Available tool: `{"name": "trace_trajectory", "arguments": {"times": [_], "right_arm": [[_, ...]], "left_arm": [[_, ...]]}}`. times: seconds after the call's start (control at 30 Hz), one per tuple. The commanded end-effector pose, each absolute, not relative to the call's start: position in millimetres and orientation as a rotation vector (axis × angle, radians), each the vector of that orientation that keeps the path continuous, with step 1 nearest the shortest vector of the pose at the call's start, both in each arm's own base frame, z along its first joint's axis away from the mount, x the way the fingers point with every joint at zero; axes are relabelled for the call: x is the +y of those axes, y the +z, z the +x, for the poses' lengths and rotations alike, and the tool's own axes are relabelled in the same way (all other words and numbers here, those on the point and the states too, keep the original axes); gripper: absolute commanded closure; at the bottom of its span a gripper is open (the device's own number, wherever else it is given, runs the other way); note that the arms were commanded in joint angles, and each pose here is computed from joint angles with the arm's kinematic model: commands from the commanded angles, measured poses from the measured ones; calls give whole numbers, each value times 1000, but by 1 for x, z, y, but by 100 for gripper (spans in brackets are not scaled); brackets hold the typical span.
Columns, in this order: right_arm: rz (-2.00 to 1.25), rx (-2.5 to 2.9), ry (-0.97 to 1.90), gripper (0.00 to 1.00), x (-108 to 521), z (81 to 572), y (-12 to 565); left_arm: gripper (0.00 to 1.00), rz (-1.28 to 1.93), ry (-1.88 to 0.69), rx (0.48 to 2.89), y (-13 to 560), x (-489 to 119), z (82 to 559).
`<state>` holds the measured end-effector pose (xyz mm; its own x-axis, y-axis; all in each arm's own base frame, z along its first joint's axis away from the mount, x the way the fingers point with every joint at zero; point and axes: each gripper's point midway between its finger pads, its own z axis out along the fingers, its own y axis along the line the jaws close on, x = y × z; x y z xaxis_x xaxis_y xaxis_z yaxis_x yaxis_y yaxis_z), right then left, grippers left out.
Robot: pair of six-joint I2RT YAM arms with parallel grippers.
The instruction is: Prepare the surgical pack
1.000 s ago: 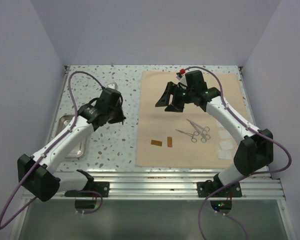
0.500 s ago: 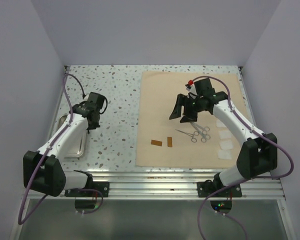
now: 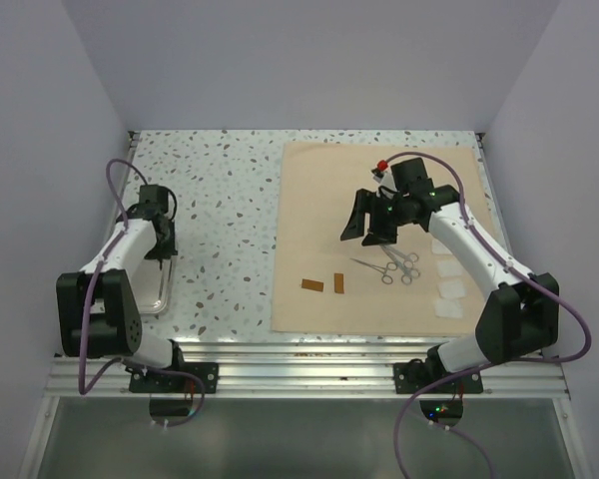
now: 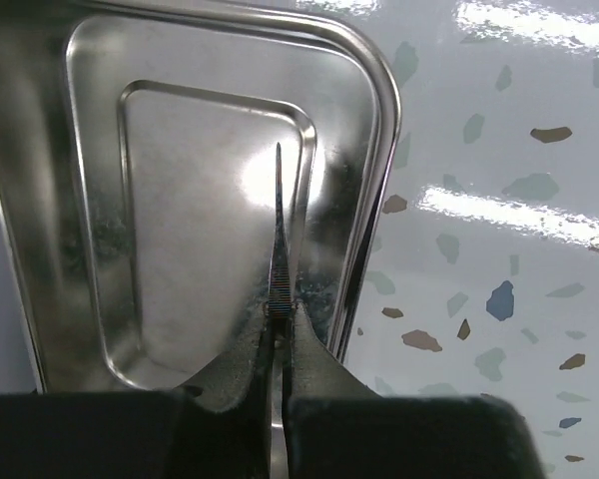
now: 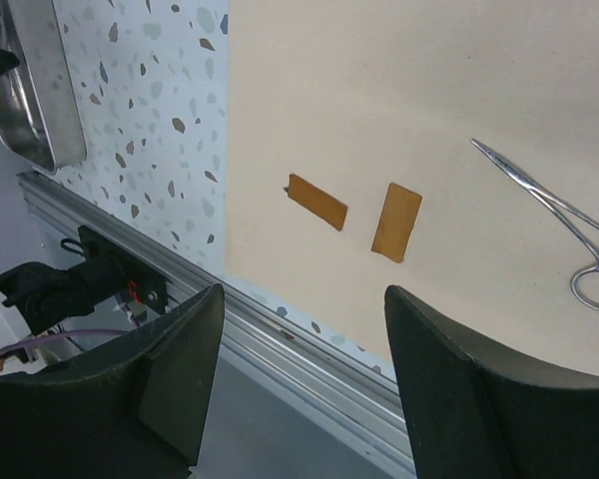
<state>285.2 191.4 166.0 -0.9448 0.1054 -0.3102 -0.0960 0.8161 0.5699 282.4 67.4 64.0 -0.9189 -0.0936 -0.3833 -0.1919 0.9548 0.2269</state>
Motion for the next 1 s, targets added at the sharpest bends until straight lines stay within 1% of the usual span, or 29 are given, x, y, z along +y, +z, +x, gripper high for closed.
{"name": "trace_trajectory", "arguments": {"times": [0.0, 0.23, 0.3, 0.33, 0.37, 0.5, 0.53, 0.6, 0.7, 0.73, 0.77, 0.8, 0.83, 0.87, 0.9, 0.93, 0.97], "right_arm": [[-17, 2629, 857, 31, 190, 291, 177], [0, 2630, 844, 31, 187, 298, 176], [6, 2632, 839, 31, 187, 300, 175], [13, 2638, 839, 31, 187, 300, 174], [14, 2636, 836, 31, 187, 302, 175], [33, 2652, 806, 31, 183, 309, 172], [36, 2664, 793, 31, 182, 310, 170], [44, 2665, 754, 31, 178, 317, 171], [67, 2706, 662, 31, 164, 324, 163], [91, 2739, 615, 30, 154, 324, 157], [82, 2756, 567, 31, 146, 329, 152], [90, 2784, 491, 31, 135, 330, 146], [106, 2837, 401, 31, 120, 325, 139], [87, 2872, 246, 31, 99, 327, 126], [85, 2893, 165, 31, 87, 325, 120], [88, 2914, 91, 32, 75, 322, 111], [63, 2931, -20, 34, 62, 322, 101]], "left_arm": [[100, -103, 308, 2710, 56, 68, 298], [100, -84, 247, 2759, 38, 63, 299], [96, -99, 253, 2777, 35, 64, 296], [90, -106, 252, 2776, 35, 64, 296], [88, -112, 250, 2775, 34, 64, 296], [84, -143, 251, 2781, 34, 67, 292], [79, -149, 270, 2786, 35, 69, 290], [75, -217, 271, 2774, 38, 69, 289], [66, -334, 330, 2745, 47, 75, 287], [61, -363, 349, 2747, 48, 77, 284], [58, -446, 355, 2735, 50, 77, 282], [53, -492, 354, 2717, 58, 78, 285], [53, -531, 353, 2727, 62, 76, 280], [52, -601, 313, 2677, 73, 71, 284], [48, -639, 282, 2632, 85, 69, 290], [41, -674, 244, 2611, 94, 63, 290], [40, -698, 185, 2556, 108, 55, 295]]}}
